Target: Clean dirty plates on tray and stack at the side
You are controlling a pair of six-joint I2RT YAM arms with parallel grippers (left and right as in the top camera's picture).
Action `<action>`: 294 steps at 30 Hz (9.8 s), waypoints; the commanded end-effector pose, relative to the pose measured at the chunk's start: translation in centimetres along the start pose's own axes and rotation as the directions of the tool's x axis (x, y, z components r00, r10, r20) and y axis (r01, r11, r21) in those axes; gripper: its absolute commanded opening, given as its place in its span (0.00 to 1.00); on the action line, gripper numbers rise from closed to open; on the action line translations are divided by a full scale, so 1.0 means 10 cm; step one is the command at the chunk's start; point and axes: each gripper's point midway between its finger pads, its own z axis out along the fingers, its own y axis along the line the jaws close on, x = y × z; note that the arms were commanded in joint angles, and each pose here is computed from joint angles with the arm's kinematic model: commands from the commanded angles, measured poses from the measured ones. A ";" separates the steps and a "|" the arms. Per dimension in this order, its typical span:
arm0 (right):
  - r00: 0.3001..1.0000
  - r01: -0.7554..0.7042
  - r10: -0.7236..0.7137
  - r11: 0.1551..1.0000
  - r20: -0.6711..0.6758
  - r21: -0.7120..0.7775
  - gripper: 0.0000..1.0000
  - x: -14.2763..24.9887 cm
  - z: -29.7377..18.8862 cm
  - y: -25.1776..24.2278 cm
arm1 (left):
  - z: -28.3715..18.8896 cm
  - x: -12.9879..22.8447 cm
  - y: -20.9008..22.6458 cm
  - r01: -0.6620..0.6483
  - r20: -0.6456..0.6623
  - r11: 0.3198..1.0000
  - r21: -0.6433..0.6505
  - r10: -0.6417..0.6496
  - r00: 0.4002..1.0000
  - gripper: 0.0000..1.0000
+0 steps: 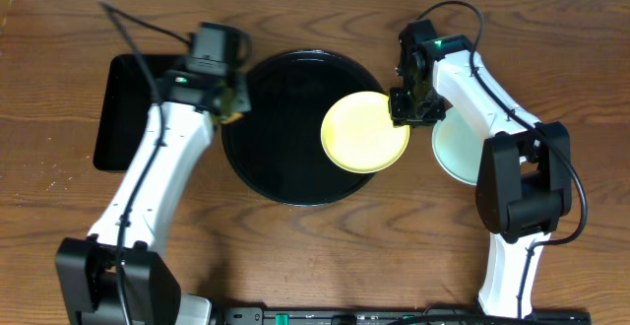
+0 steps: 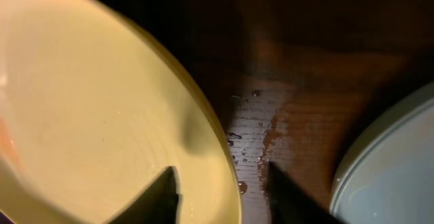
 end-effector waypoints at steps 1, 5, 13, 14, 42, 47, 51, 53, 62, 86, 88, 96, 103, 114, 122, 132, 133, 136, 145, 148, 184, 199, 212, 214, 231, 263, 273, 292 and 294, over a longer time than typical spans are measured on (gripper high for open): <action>1.000 0.021 -0.021 1.000 -0.003 -0.007 0.30 0.01 0.03 0.05 | 0.10 -0.11 0.42 0.055 0.019 0.995 -0.088 -0.053 0.998 0.08; 0.999 0.042 -0.042 0.999 -0.004 -0.008 0.28 0.03 0.03 0.11 | 0.23 -0.19 0.72 0.134 0.027 0.985 -0.110 -0.132 0.991 0.07; 0.998 0.062 -0.062 0.998 -0.006 -0.005 0.27 0.06 0.04 0.18 | 0.76 -0.21 1.01 0.169 -0.003 0.976 -0.138 -0.171 0.985 0.08; 0.998 0.061 -0.061 0.998 -0.010 -0.004 0.27 0.07 0.04 0.18 | 0.82 -0.19 1.07 0.180 -0.010 0.973 -0.147 -0.183 0.983 0.08; 0.988 0.152 -0.151 0.988 0.022 -0.009 0.01 0.12 0.08 0.58 | 0.97 0.06 1.38 0.301 -0.100 0.939 -0.167 -0.320 0.942 0.75; 0.990 0.126 -0.130 0.989 0.052 0.081 0.01 0.09 0.08 0.53 | 0.97 0.06 1.38 0.302 -0.100 0.939 -0.167 -0.320 0.942 0.75; 0.986 0.108 -0.121 0.988 0.113 0.112 0.25 -0.04 0.08 0.53 | 0.97 0.06 1.38 0.301 -0.100 0.939 -0.167 -0.320 0.942 0.75; 0.982 0.108 -0.122 0.989 0.144 0.101 0.38 -0.11 0.08 0.57 | 0.97 0.06 1.38 0.301 -0.100 0.939 -0.167 -0.320 0.942 0.75; 0.984 0.116 -0.117 0.993 0.138 0.009 0.44 -0.12 0.23 0.79 | 0.97 0.06 1.38 0.301 -0.100 0.939 -0.167 -0.320 0.942 0.76; 0.982 0.186 -0.187 0.968 0.008 -0.168 0.01 0.07 0.63 1.03 | 0.97 0.06 1.38 0.302 -0.100 0.939 -0.167 -0.320 0.942 0.76; 0.978 0.207 -0.208 0.949 0.020 -0.237 0.01 0.09 0.51 1.15 | 0.97 0.06 1.38 0.302 -0.100 0.939 -0.167 -0.320 0.942 0.76; 0.966 0.250 -0.218 0.924 0.138 -0.290 0.01 0.02 -0.08 1.28 | 0.97 0.06 1.38 0.301 -0.100 0.939 -0.167 -0.320 0.942 0.76; 0.958 0.275 -0.230 0.907 0.173 -0.318 0.01 0.03 -0.33 1.29 | 0.97 0.06 1.38 0.301 -0.100 0.939 -0.167 -0.320 0.942 0.76; 0.955 0.298 -0.250 0.830 0.163 -0.472 0.01 0.07 -0.47 1.34 | 0.97 0.06 1.38 0.302 -0.100 0.939 -0.167 -0.320 0.942 0.76; 0.960 0.276 -0.220 0.837 0.170 -0.472 0.01 -0.03 -0.49 1.18 | 0.97 0.06 1.38 0.301 -0.100 0.939 -0.168 -0.320 0.942 0.76; 0.961 0.262 -0.210 0.899 0.178 -0.350 0.01 -0.09 -0.38 1.04 | 0.97 0.06 1.38 0.301 -0.100 0.939 -0.167 -0.320 0.942 0.76; 0.965 0.245 -0.196 0.913 0.175 -0.326 0.01 -0.10 -0.36 1.01 | 0.97 0.06 1.38 0.301 -0.100 0.939 -0.167 -0.320 0.942 0.76; 0.965 0.240 -0.196 0.929 0.175 -0.282 0.01 -0.11 -0.30 0.99 | 0.97 0.06 1.38 0.301 -0.100 0.939 -0.168 -0.320 0.942 0.76; 0.946 0.286 -0.254 0.947 0.201 -0.146 0.05 -0.08 -0.21 1.08 | 0.97 0.06 1.38 0.302 -0.100 0.939 -0.167 -0.320 0.942 0.76; 0.941 0.293 -0.268 0.951 0.208 -0.101 0.07 -0.08 -0.19 1.07 | 0.97 0.06 1.38 0.301 -0.100 0.939 -0.167 -0.320 0.942 0.76; 0.927 0.371 -0.369 0.929 0.071 -0.010 0.01 0.22 0.14 1.07 | 0.97 0.06 1.38 0.301 -0.100 0.939 -0.167 -0.320 0.942 0.76; 0.931 0.364 -0.364 0.931 0.020 -0.014 0.20 0.23 0.49 1.06 | 0.97 0.06 1.38 0.301 -0.100 0.939 -0.167 -0.320 0.942 0.76; 0.944 0.326 -0.327 0.945 -0.036 -0.040 0.01 0.32 0.67 1.05 | 0.97 0.06 1.38 0.302 -0.100 0.939 -0.167 -0.320 0.942 0.76; 0.945 0.322 -0.326 0.944 -0.041 -0.068 0.01 0.34 0.66 1.09 | 0.97 0.06 1.38 0.302 -0.100 0.939 -0.167 -0.320 0.942 0.76; 0.957 0.285 -0.288 0.908 0.036 -0.308 0.01 0.22 0.05 1.15 | 0.97 0.06 1.38 0.302 -0.100 0.939 -0.167 -0.320 0.942 0.76; 0.976 0.210 -0.170 0.891 0.132 -0.402 0.01 0.18 -1.01 0.29 | 0.97 0.06 1.38 0.302 -0.100 0.939 -0.167 -0.320 0.942 0.76; 0.995 0.045 0.002 0.891 0.102 -0.452 0.01 0.32 -1.24 -0.67 | 0.97 0.06 1.38 0.301 -0.100 0.939 -0.167 -0.320 0.942 0.76; 0.833 -0.451 0.547 0.759 0.083 -0.469 0.01 0.57 -0.31 -2.19 | 0.97 0.06 1.38 0.301 -0.100 0.939 -0.168 -0.320 0.942 0.76; 0.836 -0.441 0.541 0.766 0.098 -0.468 0.01 0.54 -0.30 -2.19 | 0.97 0.06 1.38 0.302 -0.100 0.939 -0.167 -0.320 0.942 0.76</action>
